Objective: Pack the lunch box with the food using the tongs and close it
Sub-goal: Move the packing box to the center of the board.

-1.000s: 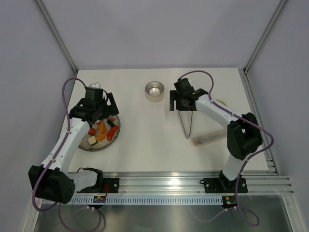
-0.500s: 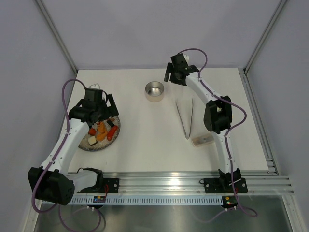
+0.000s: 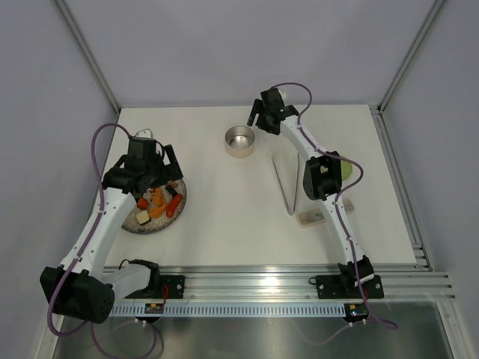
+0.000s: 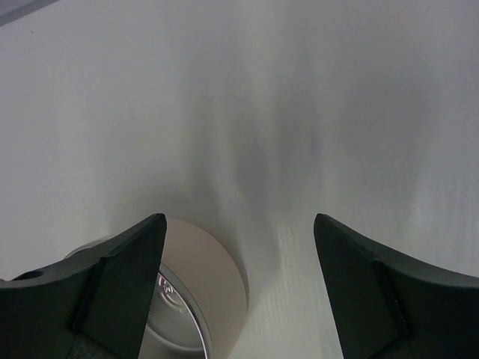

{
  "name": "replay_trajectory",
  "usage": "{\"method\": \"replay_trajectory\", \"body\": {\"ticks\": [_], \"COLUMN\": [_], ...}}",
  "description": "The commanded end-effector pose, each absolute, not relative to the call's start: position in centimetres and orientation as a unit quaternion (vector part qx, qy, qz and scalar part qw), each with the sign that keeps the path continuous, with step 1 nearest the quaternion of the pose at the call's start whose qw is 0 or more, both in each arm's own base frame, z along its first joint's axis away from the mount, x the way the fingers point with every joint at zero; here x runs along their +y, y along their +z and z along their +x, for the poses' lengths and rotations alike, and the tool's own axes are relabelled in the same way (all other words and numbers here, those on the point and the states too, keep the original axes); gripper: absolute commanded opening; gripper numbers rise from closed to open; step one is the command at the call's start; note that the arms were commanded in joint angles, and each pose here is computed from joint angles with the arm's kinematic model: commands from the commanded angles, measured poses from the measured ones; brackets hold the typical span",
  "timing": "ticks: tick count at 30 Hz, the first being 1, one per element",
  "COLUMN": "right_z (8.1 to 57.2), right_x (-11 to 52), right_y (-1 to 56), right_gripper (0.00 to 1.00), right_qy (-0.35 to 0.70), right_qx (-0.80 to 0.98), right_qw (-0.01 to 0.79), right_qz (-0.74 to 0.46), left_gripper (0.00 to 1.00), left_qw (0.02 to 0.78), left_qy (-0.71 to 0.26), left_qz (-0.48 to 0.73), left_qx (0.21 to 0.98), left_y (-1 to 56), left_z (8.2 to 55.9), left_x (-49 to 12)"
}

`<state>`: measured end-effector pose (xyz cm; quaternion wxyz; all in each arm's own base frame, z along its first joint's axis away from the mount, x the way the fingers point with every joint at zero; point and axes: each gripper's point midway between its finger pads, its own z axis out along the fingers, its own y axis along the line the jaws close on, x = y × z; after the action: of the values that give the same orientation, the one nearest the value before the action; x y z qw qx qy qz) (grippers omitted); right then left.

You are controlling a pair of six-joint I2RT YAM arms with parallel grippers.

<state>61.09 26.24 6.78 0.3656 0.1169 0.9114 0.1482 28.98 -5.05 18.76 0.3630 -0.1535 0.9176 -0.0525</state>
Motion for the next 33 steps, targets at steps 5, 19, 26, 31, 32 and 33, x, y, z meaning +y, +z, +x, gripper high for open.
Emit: {"method": "replay_trajectory", "body": {"ticks": [5,19,26,31,32,33], "right_z": [60.4,55.6,52.7,51.8,52.1,52.5], "right_x": [31.8,36.3,38.5,38.4,38.2,37.7], "right_y": [9.4,9.1,9.5,11.1,12.1,12.7], "right_gripper": [0.88,0.86,0.86,0.89,0.91,0.92], "right_qy": [0.212,0.244,0.266,0.277,0.276,0.268], "right_qx": [0.895,0.904,0.908,0.906,0.903,0.902], "right_qw": [0.389,0.351,0.323,0.318,0.327,0.335], "right_qz": [0.052,0.021,0.027,0.029,0.029,0.033], "left_gripper": [0.99,0.99,0.99,0.99,0.99,0.99], "left_qw": [0.372,0.371,0.371,0.370,0.371,0.371], "left_qy": [-0.062,-0.056,-0.055,-0.054,-0.055,-0.055], "left_qz": [-0.150,-0.149,-0.150,-0.150,-0.150,-0.150], "left_qx": [0.914,0.915,0.915,0.915,0.915,0.915], "left_y": [19.2,18.8,18.8,18.7,18.7,18.7], "left_z": [28.9,28.6,28.3,28.0,27.9,27.9], "left_x": [-5.2,-4.9,-4.8,-4.7,-4.7,-4.7]}}
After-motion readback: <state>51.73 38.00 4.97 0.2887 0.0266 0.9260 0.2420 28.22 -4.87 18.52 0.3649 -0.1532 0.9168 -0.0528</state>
